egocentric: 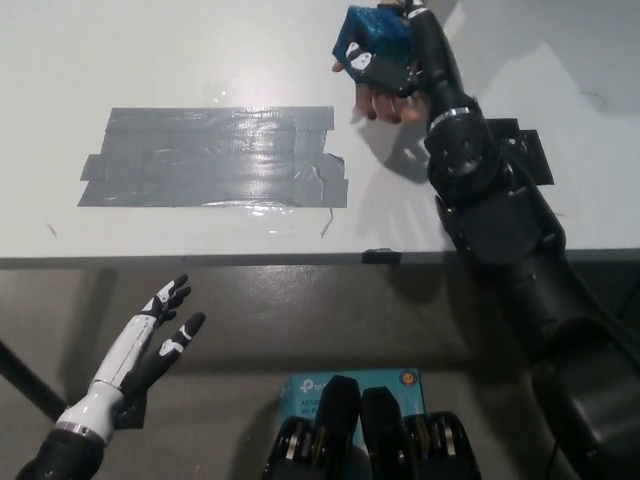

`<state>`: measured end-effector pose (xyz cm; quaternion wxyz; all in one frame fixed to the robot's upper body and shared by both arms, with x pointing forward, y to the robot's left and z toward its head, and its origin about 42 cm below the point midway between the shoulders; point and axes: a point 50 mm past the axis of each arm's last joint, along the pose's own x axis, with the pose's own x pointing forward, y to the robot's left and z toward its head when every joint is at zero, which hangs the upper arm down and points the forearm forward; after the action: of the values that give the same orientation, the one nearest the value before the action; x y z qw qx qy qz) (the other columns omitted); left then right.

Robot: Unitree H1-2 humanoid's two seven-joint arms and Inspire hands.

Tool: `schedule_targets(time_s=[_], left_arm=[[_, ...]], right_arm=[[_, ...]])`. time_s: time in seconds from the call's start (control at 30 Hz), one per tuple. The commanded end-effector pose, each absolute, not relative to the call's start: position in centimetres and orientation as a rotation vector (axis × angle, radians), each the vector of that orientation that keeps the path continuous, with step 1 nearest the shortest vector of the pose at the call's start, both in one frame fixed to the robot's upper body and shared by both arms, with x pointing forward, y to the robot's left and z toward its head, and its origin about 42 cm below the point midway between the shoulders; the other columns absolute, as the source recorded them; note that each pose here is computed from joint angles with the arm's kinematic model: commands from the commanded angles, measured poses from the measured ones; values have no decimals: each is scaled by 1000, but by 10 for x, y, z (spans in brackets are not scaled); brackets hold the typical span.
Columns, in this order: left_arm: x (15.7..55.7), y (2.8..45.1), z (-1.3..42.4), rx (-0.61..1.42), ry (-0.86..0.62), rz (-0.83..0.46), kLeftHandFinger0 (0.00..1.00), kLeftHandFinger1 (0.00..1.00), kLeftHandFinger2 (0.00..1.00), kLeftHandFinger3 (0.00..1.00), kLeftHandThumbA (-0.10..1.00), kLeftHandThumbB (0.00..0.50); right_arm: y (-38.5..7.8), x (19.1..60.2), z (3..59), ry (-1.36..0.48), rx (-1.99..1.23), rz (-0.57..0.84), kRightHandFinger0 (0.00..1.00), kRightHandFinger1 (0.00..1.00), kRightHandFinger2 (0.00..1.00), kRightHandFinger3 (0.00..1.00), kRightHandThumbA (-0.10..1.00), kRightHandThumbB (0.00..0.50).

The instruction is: A rubick's cube is kept in the black marked spot on the table and the robot uses its right arm to pick it up and hands it to a person

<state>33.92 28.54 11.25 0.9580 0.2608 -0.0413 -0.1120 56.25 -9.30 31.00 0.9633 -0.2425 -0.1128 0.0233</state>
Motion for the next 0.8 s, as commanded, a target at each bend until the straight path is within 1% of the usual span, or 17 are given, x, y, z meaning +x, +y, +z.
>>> schedule_targets(time_s=[0.0, 0.07, 0.1, 0.13, 0.17, 0.2, 0.23, 0.27, 0.3, 0.33, 0.37, 0.5, 0.53, 0.57, 0.63, 0.73, 0.77], left_arm=[[347, 288, 128, 553, -148, -244, 1000, 1000, 1000, 1000, 888, 127], [347, 288, 129, 554, -149, -244, 1000, 1000, 1000, 1000, 889, 136], [347, 288, 129, 553, -145, -244, 1000, 1000, 1000, 1000, 897, 147], [347, 288, 129, 553, -143, -245, 1000, 1000, 1000, 1000, 899, 148], [347, 288, 130, 555, -141, -246, 1000, 1000, 1000, 1000, 913, 152], [347, 288, 130, 554, -145, -246, 1000, 1000, 1000, 1000, 909, 142], [347, 288, 130, 552, -149, -246, 1000, 1000, 1000, 1000, 909, 142], [348, 287, 131, 551, -150, -246, 1000, 1000, 1000, 1000, 907, 141], [348, 288, 130, 548, -149, -247, 1000, 1000, 1000, 1000, 906, 141], [348, 288, 130, 546, -149, -247, 1000, 1000, 1000, 1000, 904, 140], [348, 288, 131, 546, -150, -248, 1000, 1000, 1000, 1000, 904, 141], [349, 288, 131, 548, -153, -248, 1000, 1000, 1000, 1000, 907, 145], [349, 288, 131, 547, -152, -247, 1000, 1000, 1000, 1000, 900, 138], [349, 288, 131, 547, -153, -247, 1000, 1000, 1000, 1000, 898, 137], [349, 287, 131, 548, -150, -248, 1000, 1000, 1000, 1000, 896, 139], [350, 287, 132, 548, -147, -249, 1000, 1000, 1000, 1000, 895, 140], [350, 287, 132, 553, -148, -249, 1000, 1000, 1000, 1000, 901, 137]], right_arm=[[-80, 574, 354, -345, -510, 26, 0, 420, 842, 913, -100, 170], [-84, 578, 349, -307, -524, 18, 0, 417, 840, 914, -100, 166], [-86, 579, 347, -297, -527, 19, 0, 437, 865, 932, -100, 166], [-87, 580, 346, -295, -528, 20, 0, 437, 867, 932, -100, 166], [-88, 580, 345, -293, -537, 22, 57, 481, 895, 959, -100, 190], [-89, 581, 344, -290, -555, 36, 466, 926, 1000, 1000, 167, 416], [-91, 581, 343, -287, -572, 54, 466, 926, 1000, 1000, 167, 416], [-92, 582, 342, -282, -578, 66, 780, 1000, 1000, 1000, 235, 352], [-94, 582, 339, -263, -568, 94, 859, 1000, 1000, 1000, 299, 422], [-94, 582, 338, -251, -569, 107, 956, 1000, 1000, 1000, 365, 425], [-95, 583, 337, -244, -575, 114, 1000, 1000, 1000, 1000, 415, 428], [-98, 583, 334, -234, -594, 114, 1000, 1000, 1000, 1000, 540, 409], [-100, 583, 335, -239, -611, 108, 1000, 1000, 1000, 1000, 589, 423], [-101, 583, 336, -240, -615, 107, 1000, 1000, 1000, 1000, 593, 424], [-104, 583, 337, -251, -619, 103, 1000, 1000, 1000, 1000, 652, 438], [-110, 582, 342, -292, -601, 81, 1000, 1000, 1000, 1000, 671, 450], [-113, 581, 346, -327, -593, 59, 1000, 1000, 1000, 1000, 697, 450]])
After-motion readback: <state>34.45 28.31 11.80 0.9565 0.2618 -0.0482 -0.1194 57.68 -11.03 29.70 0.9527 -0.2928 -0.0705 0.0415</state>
